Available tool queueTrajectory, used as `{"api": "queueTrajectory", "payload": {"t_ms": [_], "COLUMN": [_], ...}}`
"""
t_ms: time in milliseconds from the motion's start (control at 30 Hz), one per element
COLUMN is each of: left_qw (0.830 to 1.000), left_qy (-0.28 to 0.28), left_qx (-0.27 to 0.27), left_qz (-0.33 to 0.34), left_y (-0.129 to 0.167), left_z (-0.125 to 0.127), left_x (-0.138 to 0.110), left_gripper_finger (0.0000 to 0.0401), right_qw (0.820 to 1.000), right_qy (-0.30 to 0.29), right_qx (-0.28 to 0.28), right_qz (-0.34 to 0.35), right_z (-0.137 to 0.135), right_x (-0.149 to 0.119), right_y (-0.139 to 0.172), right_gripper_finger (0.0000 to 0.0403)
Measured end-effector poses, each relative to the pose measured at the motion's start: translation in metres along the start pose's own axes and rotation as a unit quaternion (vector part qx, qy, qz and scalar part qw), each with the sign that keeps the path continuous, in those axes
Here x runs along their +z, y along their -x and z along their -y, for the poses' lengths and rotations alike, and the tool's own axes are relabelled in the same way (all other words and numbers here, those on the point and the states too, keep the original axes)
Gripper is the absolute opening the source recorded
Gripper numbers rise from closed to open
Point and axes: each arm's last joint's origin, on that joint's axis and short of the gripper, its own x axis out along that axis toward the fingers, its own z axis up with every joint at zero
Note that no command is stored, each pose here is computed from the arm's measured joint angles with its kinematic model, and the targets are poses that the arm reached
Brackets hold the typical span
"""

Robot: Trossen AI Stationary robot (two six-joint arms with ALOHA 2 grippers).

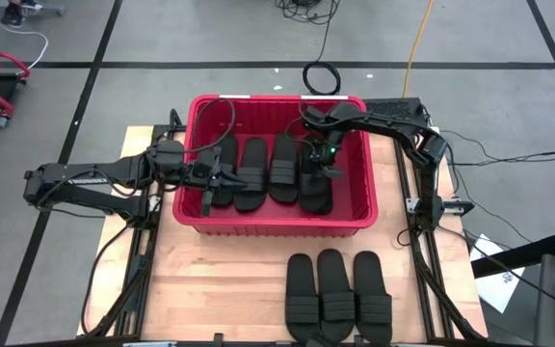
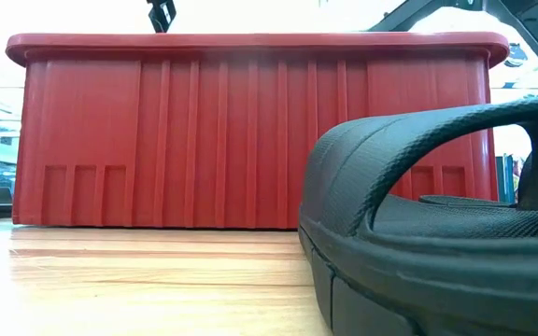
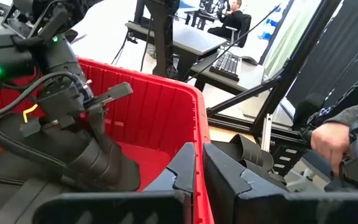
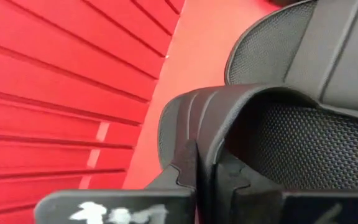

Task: Pick and place slides into bin
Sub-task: Put the black slide into the red bin

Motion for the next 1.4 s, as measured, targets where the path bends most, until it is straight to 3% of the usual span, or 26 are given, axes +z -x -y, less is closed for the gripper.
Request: {"api": "queueTrajectory", "payload": {"t_ms": [233,467,700,1000,1167,1267,1400], "left_qw": [1.000,1.000,1.000,1.000,1.000,1.000,1.000], "left_qy": [0.005,0.008,0.008,0.008,0.009,0.002,-0.010], "left_qx": [0.005,0.007,0.007,0.006,0.006,0.006,0.004], "left_qz": [-0.020,-0.026,-0.025,-0.023,-0.023,-0.024,-0.024], "left_y": [0.000,0.000,0.000,0.000,0.000,0.000,0.000], "left_z": [-0.001,-0.001,-0.001,-0.001,-0.001,-0.001,-0.001], "left_x": [-0.004,-0.005,-0.005,-0.005,-0.005,-0.005,-0.005], "left_gripper_finger": [0.0026,0.0026,0.0026,0.0026,0.0026,0.0026,0.0026], "right_qw": [0.999,0.996,0.992,0.972,0.958,0.949,0.944], "right_qy": [-0.017,-0.024,-0.018,0.000,-0.012,-0.024,-0.025], "right_qx": [-0.050,-0.085,-0.126,-0.232,-0.281,-0.295,-0.264], "right_qz": [-0.004,-0.010,0.007,0.028,0.055,0.107,0.197], "right_z": [0.009,0.011,-0.004,-0.033,-0.081,-0.129,-0.201], "right_x": [0.000,0.000,0.006,0.013,0.010,0.007,-0.006], "right_y": [0.003,0.009,0.026,0.059,0.091,0.117,0.142], "right_gripper_finger": [0.0011,0.0078,0.0144,0.0159,0.0159,0.0159,0.0159]}}
